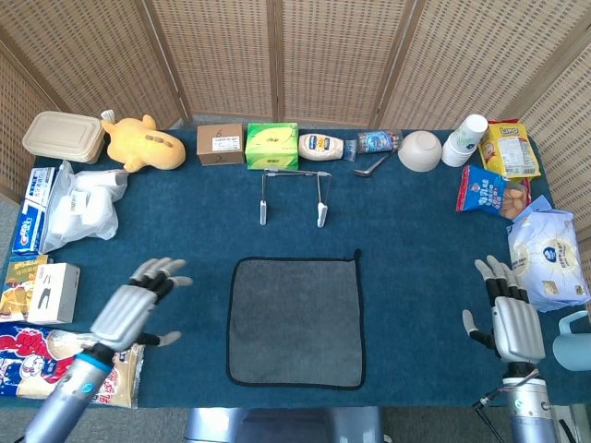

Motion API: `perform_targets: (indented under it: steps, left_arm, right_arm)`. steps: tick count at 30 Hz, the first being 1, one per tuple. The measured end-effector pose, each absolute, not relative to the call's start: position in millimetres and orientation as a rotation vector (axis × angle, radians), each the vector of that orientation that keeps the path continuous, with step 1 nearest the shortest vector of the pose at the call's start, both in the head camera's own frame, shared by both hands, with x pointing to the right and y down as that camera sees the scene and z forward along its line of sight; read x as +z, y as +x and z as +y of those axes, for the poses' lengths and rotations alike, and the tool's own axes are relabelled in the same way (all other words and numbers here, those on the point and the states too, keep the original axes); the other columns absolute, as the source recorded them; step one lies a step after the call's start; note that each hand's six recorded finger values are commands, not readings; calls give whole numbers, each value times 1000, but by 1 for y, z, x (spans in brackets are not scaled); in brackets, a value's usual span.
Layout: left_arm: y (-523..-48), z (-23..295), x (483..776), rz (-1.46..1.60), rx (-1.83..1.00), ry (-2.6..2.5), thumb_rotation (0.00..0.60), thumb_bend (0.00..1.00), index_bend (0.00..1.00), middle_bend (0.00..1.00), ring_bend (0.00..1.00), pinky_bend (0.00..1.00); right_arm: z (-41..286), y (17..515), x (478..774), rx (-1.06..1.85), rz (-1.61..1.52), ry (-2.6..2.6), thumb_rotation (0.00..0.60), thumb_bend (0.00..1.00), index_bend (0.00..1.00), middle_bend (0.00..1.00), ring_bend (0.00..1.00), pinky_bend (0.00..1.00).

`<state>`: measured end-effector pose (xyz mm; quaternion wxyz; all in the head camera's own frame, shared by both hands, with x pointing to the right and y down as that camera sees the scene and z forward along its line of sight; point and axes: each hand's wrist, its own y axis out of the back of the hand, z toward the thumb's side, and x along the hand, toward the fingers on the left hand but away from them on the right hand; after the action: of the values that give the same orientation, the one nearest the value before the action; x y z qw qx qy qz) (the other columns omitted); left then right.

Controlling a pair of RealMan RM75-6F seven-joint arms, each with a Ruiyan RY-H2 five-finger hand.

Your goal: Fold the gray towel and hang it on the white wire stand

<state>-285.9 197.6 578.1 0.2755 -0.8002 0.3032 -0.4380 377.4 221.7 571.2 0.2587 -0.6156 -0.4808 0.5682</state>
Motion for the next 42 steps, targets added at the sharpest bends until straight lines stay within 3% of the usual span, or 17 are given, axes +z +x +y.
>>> perform_targets:
  steps: [16,24,42]
  left_arm:
    - [-154,221,618,387,-913,-2413,600,206,259,102,0,0]
    - [-122,243,635,317,-891,-2455,600,206,254,103,0,0]
    - [-92,269,654,295,-907,-2374,600,205,143,52,0,0]
  right_arm:
    - [229,401,564,1580,-1364,-1617,600,389,25,0,0,0]
    - [232,412,560,1595,-1385,-1593,600,389,26,0,0,0]
    - [236,427,555,1599,-1418,-1580,600,388,24,0,0,0]
